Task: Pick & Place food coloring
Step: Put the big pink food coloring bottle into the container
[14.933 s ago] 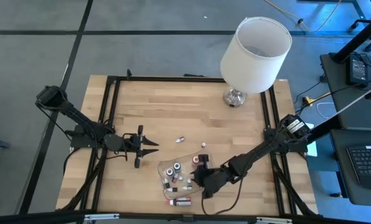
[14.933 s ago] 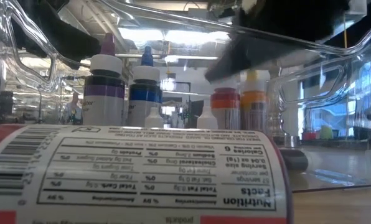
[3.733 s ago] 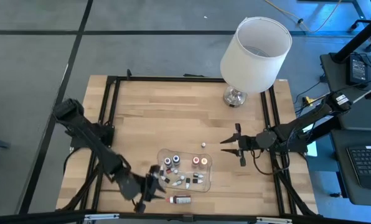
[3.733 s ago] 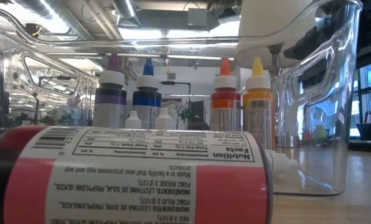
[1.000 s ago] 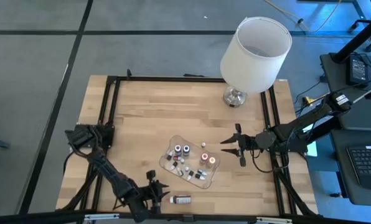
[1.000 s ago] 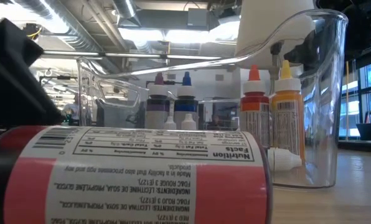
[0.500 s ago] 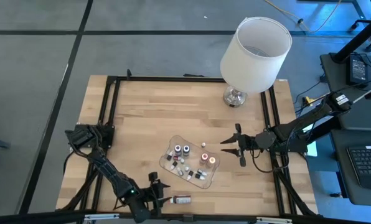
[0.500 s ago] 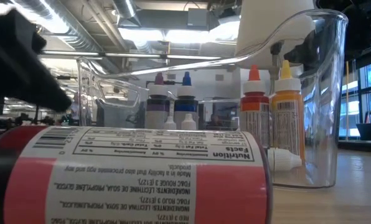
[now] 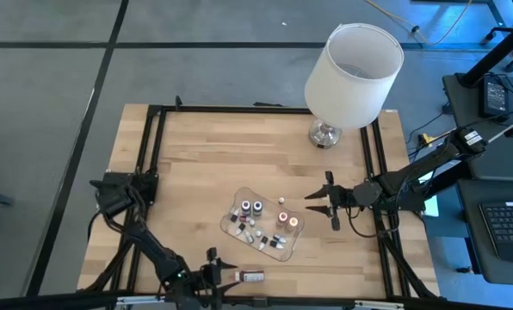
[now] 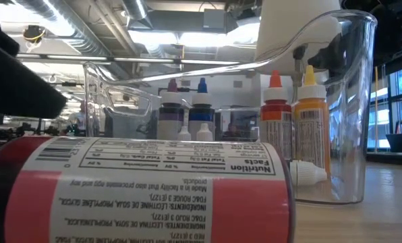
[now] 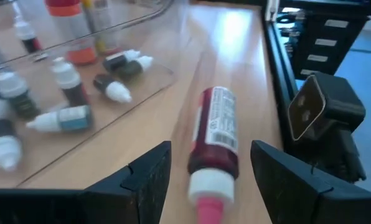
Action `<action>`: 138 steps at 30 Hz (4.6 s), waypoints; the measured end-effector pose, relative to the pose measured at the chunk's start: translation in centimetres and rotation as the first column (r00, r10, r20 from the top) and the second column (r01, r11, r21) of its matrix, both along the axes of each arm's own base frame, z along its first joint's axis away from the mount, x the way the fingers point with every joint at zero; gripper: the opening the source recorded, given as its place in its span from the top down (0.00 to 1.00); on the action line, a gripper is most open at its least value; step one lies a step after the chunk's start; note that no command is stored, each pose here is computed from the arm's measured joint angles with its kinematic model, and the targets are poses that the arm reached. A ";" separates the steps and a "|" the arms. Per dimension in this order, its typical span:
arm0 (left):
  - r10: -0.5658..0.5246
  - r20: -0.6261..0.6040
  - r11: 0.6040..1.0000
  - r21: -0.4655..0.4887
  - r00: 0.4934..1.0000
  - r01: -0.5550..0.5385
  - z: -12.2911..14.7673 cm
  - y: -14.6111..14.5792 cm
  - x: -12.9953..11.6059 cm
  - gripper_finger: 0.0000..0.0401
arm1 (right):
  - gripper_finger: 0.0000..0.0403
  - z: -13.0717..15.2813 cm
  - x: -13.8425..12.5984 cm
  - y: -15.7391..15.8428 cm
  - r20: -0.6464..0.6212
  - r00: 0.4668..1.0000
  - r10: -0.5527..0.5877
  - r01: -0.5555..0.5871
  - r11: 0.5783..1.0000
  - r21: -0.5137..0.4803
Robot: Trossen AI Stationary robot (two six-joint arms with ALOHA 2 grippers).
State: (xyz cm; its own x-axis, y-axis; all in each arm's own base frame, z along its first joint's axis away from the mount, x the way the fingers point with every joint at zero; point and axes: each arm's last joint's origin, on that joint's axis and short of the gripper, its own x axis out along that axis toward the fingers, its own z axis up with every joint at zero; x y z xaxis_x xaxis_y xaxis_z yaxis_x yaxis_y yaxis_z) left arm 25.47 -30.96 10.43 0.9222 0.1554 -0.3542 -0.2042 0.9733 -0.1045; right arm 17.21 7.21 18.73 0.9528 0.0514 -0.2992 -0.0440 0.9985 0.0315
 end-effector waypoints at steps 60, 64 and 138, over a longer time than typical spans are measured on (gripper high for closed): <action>-0.052 -0.066 0.999 -0.010 0.996 0.051 -2.9 0.2 0.8 0.47 | 0.64 0.0 0.0 0.0 0.000 1.000 -0.008 0.008 1.000 0.019; -0.047 -0.065 0.999 -0.003 0.997 0.047 -2.9 0.2 0.7 0.47 | 0.64 0.0 0.0 0.0 0.000 1.000 -0.008 0.008 1.000 0.019; 0.012 -0.913 0.794 -0.240 0.409 -0.559 18.4 28.9 -7.7 0.71 | 0.64 0.0 0.0 0.0 -0.001 1.000 0.025 -0.024 0.993 -0.114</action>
